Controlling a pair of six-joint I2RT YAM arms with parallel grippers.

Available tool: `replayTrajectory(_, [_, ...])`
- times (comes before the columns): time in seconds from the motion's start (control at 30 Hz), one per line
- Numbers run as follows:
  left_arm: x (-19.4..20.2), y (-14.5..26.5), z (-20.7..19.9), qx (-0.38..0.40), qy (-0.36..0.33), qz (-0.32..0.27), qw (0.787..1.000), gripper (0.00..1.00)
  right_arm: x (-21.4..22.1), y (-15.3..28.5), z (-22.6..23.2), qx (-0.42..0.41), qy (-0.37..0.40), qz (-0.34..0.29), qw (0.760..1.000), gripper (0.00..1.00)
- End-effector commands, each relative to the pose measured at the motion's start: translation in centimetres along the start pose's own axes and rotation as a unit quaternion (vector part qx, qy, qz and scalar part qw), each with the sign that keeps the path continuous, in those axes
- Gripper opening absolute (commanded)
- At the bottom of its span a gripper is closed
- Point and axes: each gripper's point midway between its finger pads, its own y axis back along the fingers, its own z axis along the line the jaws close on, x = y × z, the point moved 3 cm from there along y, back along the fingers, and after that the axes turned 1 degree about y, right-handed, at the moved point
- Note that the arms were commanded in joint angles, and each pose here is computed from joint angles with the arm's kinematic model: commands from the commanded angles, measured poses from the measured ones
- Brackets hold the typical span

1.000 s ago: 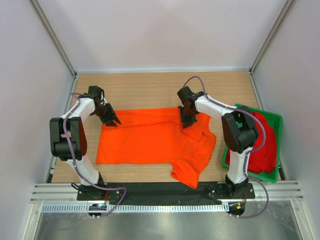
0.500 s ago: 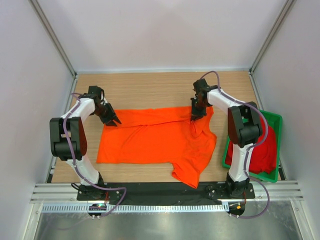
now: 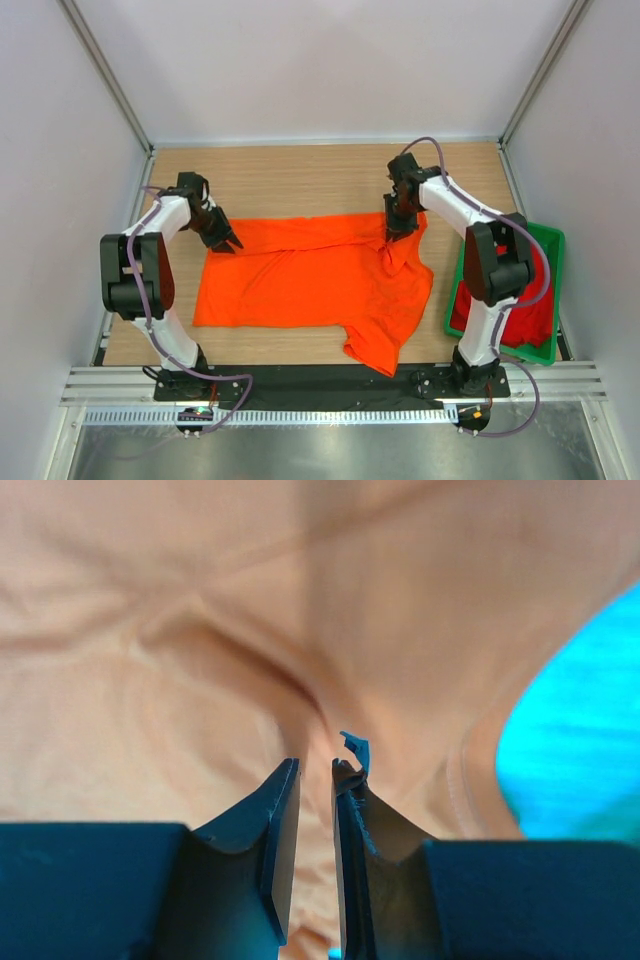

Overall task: Fold and stack the t-shirts
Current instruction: Fold the tshirt

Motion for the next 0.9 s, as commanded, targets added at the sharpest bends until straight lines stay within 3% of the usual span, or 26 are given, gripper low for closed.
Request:
replayTrajectory(0.0, [-0.6, 0.2, -0.7, 0.018, -0.01, -0.001, 1.0, 0.3, 2.1, 3.6, -0.1, -0.002, 0.006, -0.014, 1.0, 0.27])
replayTrajectory(0.27, [-0.1, -0.3, -0.4, 0.016, -0.004, 0.009, 1.0, 0.3, 7.7, 1.1, 0.5, -0.065, -0.051, 0.033, 0.996, 0.31])
replayTrajectory(0.43, [0.0, -0.3, -0.6, 0.023, -0.003, 0.013, 1.0, 0.3, 8.2, -0.5, 0.9, -0.077, -0.083, 0.035, 0.993, 0.36])
replayTrajectory(0.87, [0.1, 0.1, -0.6, 0.02, -0.006, 0.007, 1.0, 0.3, 7.7, -1.9, -1.0, -0.017, -0.075, 0.034, 0.996, 0.33])
